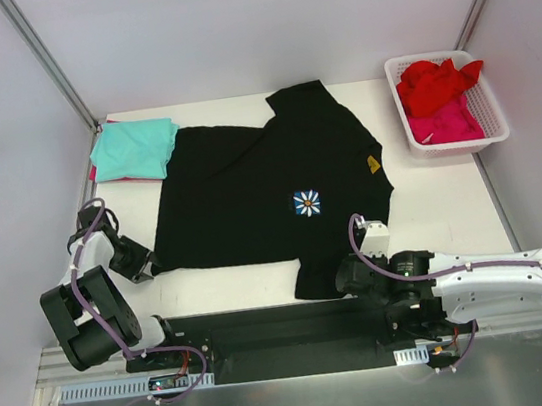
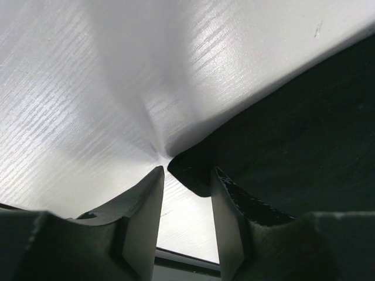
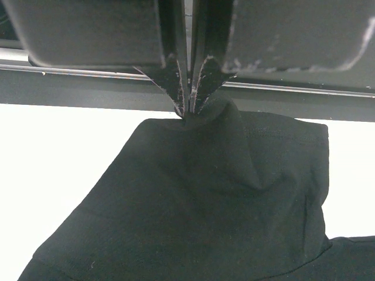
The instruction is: Fold and stack the t-shirts
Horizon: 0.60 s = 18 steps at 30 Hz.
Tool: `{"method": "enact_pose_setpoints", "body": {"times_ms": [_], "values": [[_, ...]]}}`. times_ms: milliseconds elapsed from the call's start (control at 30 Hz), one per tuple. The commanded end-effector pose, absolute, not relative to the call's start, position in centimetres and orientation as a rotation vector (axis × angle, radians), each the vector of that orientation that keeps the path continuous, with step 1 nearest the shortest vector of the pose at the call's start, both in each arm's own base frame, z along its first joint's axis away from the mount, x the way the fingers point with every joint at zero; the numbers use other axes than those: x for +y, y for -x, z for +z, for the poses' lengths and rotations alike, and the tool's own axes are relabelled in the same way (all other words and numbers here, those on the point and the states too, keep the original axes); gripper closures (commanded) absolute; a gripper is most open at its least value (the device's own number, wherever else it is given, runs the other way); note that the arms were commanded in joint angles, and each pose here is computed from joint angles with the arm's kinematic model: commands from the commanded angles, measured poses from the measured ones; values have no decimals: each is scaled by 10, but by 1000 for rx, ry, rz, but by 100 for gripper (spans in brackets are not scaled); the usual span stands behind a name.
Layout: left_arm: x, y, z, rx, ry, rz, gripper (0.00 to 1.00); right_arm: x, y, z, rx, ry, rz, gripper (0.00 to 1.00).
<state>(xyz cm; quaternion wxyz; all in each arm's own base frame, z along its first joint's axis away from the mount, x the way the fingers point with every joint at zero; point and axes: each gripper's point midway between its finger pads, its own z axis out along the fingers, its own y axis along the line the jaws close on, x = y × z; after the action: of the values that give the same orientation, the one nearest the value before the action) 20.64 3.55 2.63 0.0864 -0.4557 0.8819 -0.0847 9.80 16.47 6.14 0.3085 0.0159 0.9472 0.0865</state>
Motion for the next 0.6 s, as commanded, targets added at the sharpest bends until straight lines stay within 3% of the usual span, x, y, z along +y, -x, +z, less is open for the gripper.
{"method": "enact_pose_setpoints", "body": {"times_ms": [0,233,300,333,567], "values": [[37,-209,28,2627,1348,-269,67,165,-99,61,2500,-43,243,99],[37,-208,22,2634,1365,-282,80,164,-99,60,2501,-55,247,99],[36,-208,23,2634,1357,-286,90,163,-100,61,2499,-60,250,99],[35,-209,24,2632,1357,-298,100,163,-100,61,2497,-59,249,99],[27,-220,49,2563,1285,-397,100,138,-117,90,2425,-70,151,99]]}}
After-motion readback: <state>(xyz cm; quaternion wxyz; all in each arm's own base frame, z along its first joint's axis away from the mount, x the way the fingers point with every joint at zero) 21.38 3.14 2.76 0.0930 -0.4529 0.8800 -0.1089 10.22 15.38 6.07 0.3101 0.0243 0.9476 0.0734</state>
